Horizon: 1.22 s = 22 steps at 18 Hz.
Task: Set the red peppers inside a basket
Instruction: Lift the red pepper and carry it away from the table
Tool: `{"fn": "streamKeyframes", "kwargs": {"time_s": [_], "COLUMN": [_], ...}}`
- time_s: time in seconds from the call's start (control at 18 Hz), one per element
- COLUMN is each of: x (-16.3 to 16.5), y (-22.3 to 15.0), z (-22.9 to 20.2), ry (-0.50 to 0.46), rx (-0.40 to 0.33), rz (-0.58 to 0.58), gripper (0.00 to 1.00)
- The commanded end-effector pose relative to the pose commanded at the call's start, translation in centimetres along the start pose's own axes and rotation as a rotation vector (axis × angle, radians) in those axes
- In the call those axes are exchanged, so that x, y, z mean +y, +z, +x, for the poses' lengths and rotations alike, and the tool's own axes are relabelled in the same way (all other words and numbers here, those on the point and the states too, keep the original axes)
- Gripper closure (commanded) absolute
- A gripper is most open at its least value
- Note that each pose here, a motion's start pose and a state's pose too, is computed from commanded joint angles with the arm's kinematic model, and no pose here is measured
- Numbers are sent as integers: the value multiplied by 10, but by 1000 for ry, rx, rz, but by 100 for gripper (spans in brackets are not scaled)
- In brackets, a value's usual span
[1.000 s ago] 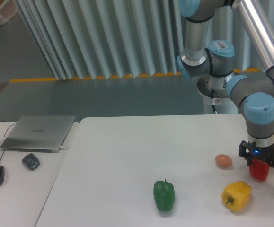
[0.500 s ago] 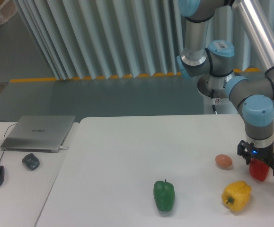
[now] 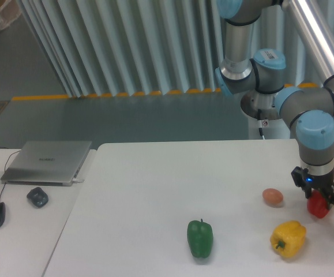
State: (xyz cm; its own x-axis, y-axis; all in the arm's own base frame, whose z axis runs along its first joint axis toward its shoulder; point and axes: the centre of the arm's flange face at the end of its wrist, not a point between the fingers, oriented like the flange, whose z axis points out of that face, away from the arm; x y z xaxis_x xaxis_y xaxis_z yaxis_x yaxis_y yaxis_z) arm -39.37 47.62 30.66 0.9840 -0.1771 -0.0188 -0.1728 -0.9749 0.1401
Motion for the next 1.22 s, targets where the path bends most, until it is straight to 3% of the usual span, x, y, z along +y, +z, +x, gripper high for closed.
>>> {"fn": "streamKeyframes", "kwargs": {"time_s": [0.06, 0.39, 0.67, 0.78, 1.22], "x": [-1, 6, 12, 23, 55], "y": [1, -29, -79, -84, -77], "z": [1, -4, -23, -41, -97], "ry": [-20, 13, 355, 416, 444], "rx": [0, -26, -108, -142, -261], "rz": [-2, 11, 32, 41, 46], "gripper": [86, 85, 84, 84, 84]}}
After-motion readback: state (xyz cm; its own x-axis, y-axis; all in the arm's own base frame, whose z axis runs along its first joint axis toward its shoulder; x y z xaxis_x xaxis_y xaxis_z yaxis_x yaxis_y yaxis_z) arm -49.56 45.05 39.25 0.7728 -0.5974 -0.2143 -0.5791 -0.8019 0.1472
